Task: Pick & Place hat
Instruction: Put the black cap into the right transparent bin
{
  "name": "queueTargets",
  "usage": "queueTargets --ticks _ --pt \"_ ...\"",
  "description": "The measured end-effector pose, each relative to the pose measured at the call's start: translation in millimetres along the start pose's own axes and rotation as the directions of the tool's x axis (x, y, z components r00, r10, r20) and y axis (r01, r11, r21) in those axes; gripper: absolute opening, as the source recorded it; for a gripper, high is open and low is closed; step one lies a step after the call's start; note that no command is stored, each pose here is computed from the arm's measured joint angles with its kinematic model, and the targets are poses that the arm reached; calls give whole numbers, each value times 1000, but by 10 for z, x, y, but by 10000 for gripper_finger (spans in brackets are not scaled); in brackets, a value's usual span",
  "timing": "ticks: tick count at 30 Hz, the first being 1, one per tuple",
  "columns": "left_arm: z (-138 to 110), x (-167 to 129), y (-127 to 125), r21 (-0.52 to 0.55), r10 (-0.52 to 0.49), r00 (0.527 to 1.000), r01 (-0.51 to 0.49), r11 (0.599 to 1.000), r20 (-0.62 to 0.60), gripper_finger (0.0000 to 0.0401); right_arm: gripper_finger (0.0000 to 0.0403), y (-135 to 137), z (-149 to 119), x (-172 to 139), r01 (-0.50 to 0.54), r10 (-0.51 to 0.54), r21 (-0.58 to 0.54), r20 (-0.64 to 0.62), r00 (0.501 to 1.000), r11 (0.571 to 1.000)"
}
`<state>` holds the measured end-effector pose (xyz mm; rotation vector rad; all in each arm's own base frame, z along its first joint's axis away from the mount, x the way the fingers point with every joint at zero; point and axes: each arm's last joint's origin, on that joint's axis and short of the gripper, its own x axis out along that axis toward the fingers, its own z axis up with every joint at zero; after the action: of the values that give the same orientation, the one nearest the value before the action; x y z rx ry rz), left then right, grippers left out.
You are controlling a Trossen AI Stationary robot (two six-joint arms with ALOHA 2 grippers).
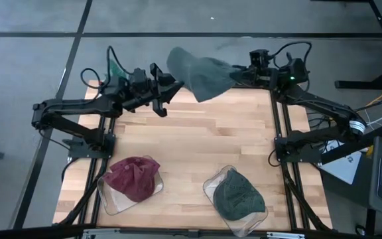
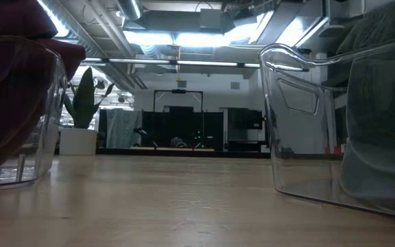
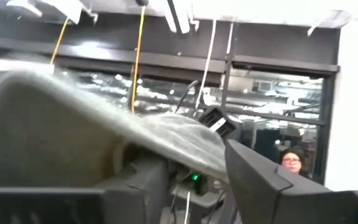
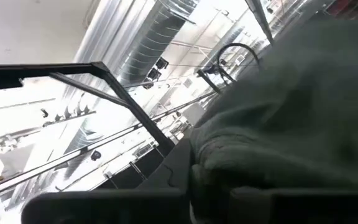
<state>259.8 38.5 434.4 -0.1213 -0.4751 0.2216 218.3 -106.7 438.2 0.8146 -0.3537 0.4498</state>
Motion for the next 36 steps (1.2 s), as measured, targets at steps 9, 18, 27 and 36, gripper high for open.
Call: queueTargets --ticks 9,18,27,36 --pt "30 -165 26 -69 59 984 -71 995 -169 190 20 203 52 -155 12 -11 15 -79 997 1000" --pt "-38 -265 31 -166 26 946 -84 982 -323 187 20 248 4 -213 3 27 108 -274 961 994" --pt "-166 -321 50 -223 34 888 -151 963 -458 185 20 254 -63 -252 -22 97 159 -482 871 987" --pt "-200 -340 50 -233 36 870 -171 957 -492 185 20 369 -134 -261 -17 114 194 -503 857 981"
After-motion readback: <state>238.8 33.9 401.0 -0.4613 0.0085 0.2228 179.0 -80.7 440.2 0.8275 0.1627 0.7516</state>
